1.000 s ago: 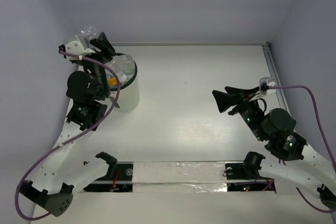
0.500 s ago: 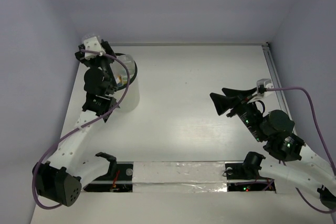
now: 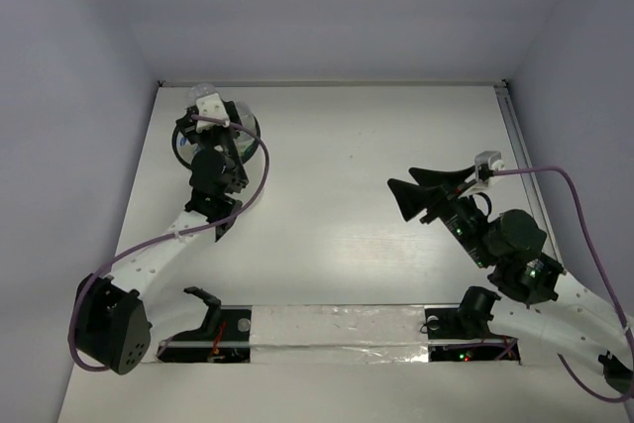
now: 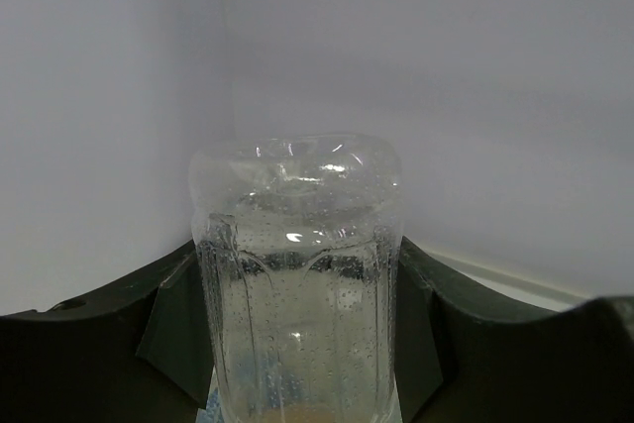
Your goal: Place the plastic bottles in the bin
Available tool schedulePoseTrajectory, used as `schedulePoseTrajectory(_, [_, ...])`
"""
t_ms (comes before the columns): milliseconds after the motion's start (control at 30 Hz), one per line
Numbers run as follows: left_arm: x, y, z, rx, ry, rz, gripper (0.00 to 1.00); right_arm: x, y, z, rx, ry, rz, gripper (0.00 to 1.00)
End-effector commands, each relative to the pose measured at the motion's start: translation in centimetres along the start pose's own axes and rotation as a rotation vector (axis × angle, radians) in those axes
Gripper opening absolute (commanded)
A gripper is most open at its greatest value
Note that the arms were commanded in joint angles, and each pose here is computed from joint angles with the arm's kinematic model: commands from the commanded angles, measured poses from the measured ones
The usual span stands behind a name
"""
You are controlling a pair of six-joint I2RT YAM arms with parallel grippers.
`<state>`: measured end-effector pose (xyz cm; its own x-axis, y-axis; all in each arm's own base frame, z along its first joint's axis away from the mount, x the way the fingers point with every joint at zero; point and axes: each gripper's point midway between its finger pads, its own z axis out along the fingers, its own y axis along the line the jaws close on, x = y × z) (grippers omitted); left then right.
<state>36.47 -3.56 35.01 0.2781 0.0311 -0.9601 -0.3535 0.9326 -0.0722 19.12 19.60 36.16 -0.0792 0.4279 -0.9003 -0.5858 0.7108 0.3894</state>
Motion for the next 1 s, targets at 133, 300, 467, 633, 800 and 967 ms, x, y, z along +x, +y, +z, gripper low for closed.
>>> schedulePoseTrajectory(133, [-0.3,1.0,-1.0,-0.042,0.057,-0.045,0.52,-1.9,0.7,-0.1,-0.038,-0.07,0.001,0.71])
schedulePoseTrajectory(300, [0.3,1.6,-2.3,-0.015,0.078,-0.074,0.81,-1.5,1.0,0.2,-0.05,-0.066,-0.001,0.71])
schedulePoseTrajectory(467, [1.7,1.3,-3.0,0.021,0.15,-0.053,0.87,-1.4,0.9,0.1,-0.05,-0.062,0.002,0.71])
schedulePoseTrajectory(633, [1.6,1.6,-4.2,0.059,0.192,-0.088,0.83,-1.5,0.8,-0.2,-0.051,-0.064,0.003,0.71])
schedulePoseTrajectory(800, [1.9,1.5,-5.2,0.099,0.227,-0.135,0.79,-1.4,0.8,-0.3,-0.051,-0.059,0.006,0.71])
schedulePoseTrajectory(967, [-1.1,2.1,-5.3,0.105,0.197,-0.169,0.99,-1.0,0.9,-0.1,-0.057,-0.048,0.004,0.71])
